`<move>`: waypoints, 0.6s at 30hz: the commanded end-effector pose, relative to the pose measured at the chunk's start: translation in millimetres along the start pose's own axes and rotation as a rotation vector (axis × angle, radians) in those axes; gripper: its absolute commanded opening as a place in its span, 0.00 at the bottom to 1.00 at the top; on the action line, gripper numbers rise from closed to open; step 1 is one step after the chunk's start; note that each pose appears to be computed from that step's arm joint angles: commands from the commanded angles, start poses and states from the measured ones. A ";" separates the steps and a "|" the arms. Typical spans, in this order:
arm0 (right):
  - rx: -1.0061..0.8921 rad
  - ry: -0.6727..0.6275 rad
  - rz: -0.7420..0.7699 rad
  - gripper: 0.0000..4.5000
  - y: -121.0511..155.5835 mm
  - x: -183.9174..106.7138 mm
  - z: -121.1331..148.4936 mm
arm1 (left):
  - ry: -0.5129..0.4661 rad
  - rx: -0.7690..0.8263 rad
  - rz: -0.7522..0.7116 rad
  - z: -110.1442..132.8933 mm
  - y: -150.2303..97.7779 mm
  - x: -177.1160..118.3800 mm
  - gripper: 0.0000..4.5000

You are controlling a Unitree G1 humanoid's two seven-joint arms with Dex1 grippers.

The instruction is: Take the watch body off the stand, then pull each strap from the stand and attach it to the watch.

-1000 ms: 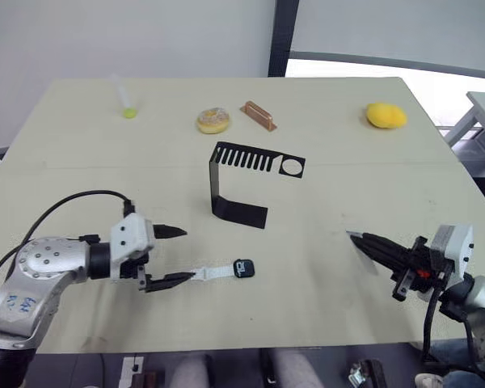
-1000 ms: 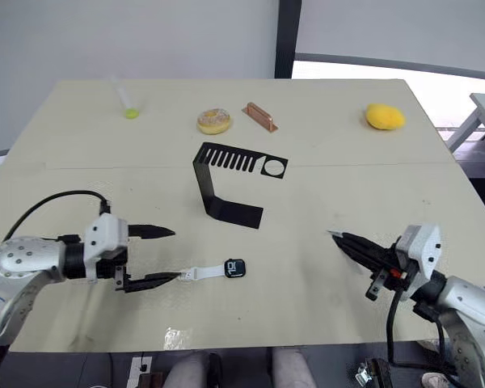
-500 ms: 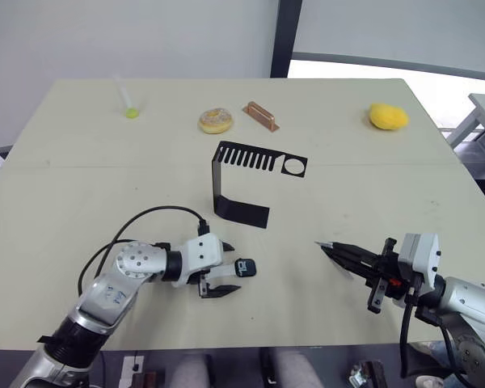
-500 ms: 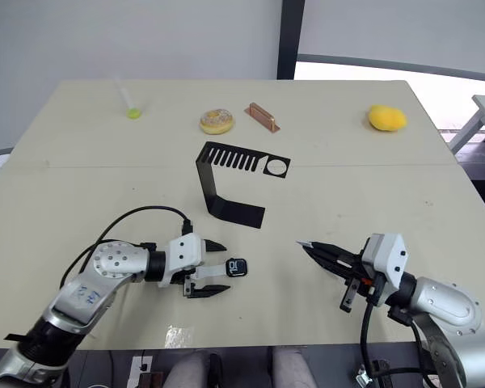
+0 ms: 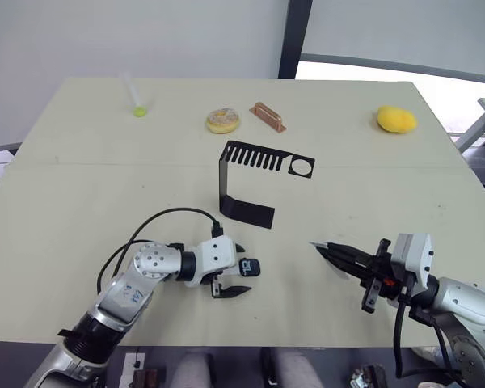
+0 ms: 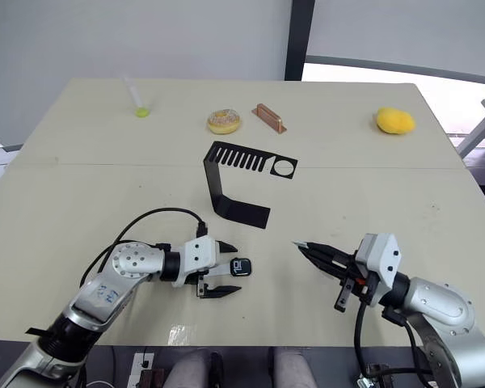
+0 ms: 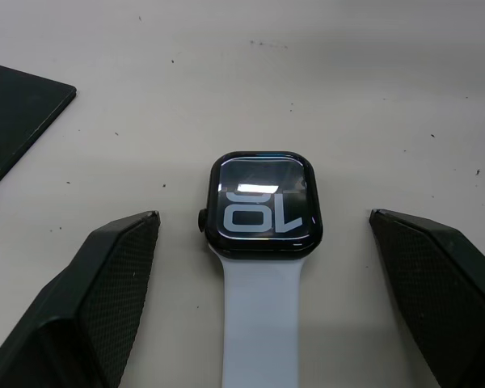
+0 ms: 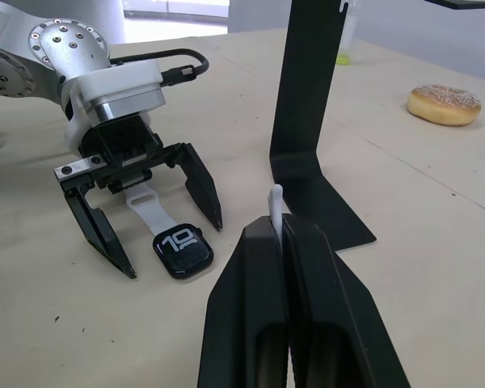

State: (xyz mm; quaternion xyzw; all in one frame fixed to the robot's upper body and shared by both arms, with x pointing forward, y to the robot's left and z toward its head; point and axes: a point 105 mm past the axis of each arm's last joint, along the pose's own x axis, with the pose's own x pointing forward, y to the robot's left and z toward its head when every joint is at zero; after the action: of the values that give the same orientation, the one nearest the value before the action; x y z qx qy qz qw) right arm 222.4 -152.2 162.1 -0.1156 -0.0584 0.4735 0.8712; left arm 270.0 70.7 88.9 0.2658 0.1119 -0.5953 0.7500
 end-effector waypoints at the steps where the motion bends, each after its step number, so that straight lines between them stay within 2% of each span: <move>1: -0.028 -0.024 -0.008 0.00 1.8 1.1 9.4 | 0.007 -0.001 -0.021 0.3 -1.8 4.7 0.99; 10: -0.029 -0.022 -0.017 0.00 1.4 1.0 9.2 | 0.055 -0.009 -0.052 -11.5 -5.2 7.4 0.99; 13: -0.029 -0.025 -0.019 0.00 1.4 1.1 9.6 | 0.081 -0.046 -0.057 -19.9 -7.9 10.2 0.81; 17: -0.027 -0.030 -0.019 0.00 2.4 1.7 10.7 | 0.108 -0.066 -0.053 -30.4 -9.3 10.8 0.37; 18: -0.026 -0.032 -0.019 0.00 2.8 1.9 11.0 | 0.116 -0.070 -0.047 -33.6 -9.2 10.9 0.35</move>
State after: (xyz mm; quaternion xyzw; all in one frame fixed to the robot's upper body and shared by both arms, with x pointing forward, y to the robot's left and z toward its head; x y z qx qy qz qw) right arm 222.4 -151.6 163.5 -0.1152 -0.0615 0.4670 0.8745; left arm 268.9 64.4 81.0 0.2626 0.1233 -0.6133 0.7346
